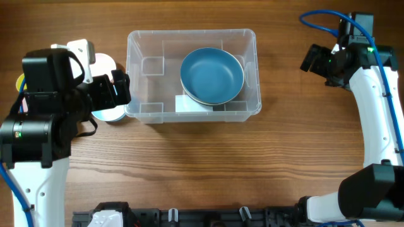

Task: Pack container
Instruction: 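Reach left gripper to the light blue bowl and grasp its rim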

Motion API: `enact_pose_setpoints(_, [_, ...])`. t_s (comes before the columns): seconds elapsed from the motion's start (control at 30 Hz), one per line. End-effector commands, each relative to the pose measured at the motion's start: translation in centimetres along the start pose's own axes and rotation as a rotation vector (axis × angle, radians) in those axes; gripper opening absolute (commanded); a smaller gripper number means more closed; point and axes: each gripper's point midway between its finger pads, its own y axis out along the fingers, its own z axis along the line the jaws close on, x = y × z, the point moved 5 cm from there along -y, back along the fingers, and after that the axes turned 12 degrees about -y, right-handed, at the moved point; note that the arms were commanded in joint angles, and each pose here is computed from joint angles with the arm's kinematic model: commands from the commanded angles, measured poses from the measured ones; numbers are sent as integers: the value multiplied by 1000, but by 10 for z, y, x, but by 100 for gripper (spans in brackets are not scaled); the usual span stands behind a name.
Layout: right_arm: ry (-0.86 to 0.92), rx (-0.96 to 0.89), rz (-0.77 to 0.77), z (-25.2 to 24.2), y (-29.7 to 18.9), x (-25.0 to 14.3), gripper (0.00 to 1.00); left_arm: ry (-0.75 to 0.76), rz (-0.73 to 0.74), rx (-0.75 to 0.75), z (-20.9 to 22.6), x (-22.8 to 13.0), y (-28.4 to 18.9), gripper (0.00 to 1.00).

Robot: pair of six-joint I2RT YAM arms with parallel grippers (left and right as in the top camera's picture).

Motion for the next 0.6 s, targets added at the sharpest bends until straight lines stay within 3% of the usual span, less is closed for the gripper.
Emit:
enact_pose_setpoints(0.0, [5, -8, -28, -1, -8, 3, 100, -360, -64, 179, 29, 3, -8, 100])
enact_pose_setpoints(0.1, [5, -9, -29, -1, -8, 3, 99, -682, -46, 323, 61, -10, -3, 100])
enact_pose_setpoints(0.33, [5, -9, -29, -1, -8, 3, 99, -893, 2, 475, 117, -45, 40, 100])
enact_pose_setpoints(0.57, [6, -8, -28, -1, -8, 3, 99, -1068, 22, 475, 143, -83, 94, 95])
